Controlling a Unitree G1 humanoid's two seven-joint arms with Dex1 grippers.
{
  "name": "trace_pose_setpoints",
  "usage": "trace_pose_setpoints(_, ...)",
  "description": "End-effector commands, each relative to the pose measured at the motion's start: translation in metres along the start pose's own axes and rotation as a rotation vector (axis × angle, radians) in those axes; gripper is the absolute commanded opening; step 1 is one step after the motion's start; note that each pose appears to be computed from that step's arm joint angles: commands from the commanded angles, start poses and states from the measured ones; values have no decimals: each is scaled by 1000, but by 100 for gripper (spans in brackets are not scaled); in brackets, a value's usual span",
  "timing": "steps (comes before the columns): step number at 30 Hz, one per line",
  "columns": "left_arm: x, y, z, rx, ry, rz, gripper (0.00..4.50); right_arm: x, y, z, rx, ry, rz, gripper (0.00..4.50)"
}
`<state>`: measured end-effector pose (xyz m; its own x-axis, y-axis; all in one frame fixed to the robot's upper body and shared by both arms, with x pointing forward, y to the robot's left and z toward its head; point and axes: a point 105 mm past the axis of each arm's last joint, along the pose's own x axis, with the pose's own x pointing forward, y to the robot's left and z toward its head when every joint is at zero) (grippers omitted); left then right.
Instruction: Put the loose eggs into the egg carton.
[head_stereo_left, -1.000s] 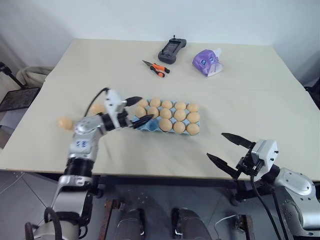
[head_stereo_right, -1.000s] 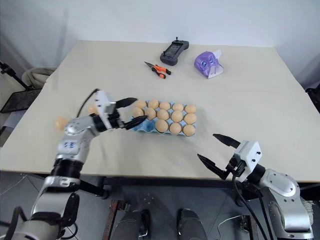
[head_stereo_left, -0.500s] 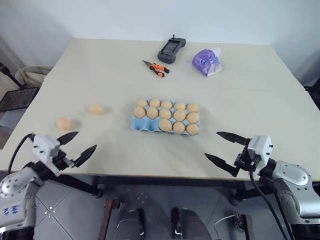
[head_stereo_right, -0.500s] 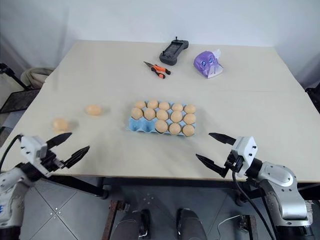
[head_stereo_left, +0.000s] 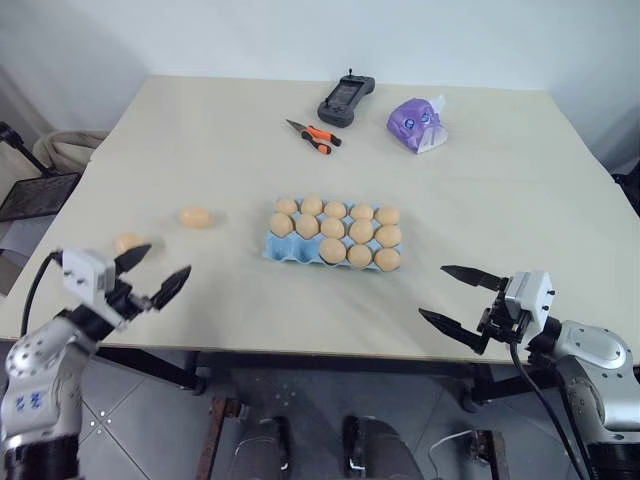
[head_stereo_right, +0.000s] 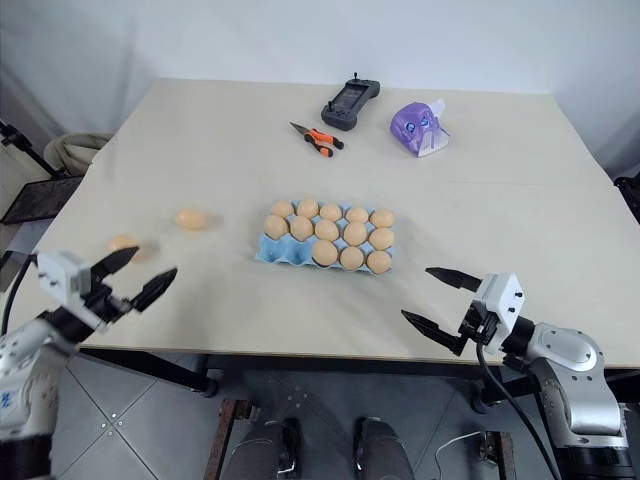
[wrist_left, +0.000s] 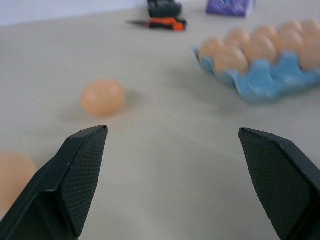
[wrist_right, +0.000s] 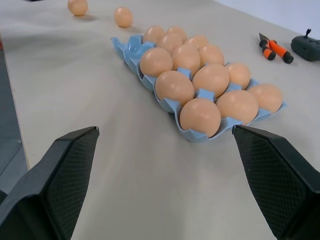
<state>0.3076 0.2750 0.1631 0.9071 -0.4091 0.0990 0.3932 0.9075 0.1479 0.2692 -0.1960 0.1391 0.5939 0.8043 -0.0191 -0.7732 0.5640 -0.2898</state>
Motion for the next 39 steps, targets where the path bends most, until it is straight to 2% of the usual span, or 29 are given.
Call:
trace_pose_setpoints(1,29,7,0,28,53,59,447,-4,-5,8,-45,-15,-15,450)
trace_pose_setpoints(8,97,23,-3,-3,114,264,447,0,-2,9,-40,-30,-20,450)
trace_pose_setpoints(15,122,30,-10,0,150,338,447,1,1,11,-35,-32,-52,450)
trace_pose_setpoints(20,127,34,-21,-66,202,378,447,0,5,14,-32,-34,-75,450)
trace_pose_setpoints(23,128,34,-27,-92,221,370,390,1,6,15,-31,-35,-84,450)
trace_pose_setpoints(27,129,36,-29,-99,229,366,263,1,7,16,-29,-36,-89,450)
trace_pose_setpoints(29,128,38,-30,-104,235,371,227,2,7,17,-29,-38,-90,450)
trace_pose_setpoints(32,125,39,-27,-95,217,335,216,3,7,18,-31,-41,-90,450)
trace_pose_setpoints(34,126,36,-13,-83,139,268,216,3,7,18,-33,-41,-91,450)
trace_pose_setpoints(37,131,6,22,-38,-29,9,216,2,6,18,-35,-36,-96,450)
trace_pose_setpoints(39,130,-19,36,-9,-79,-167,216,1,6,17,-34,-32,-100,450)
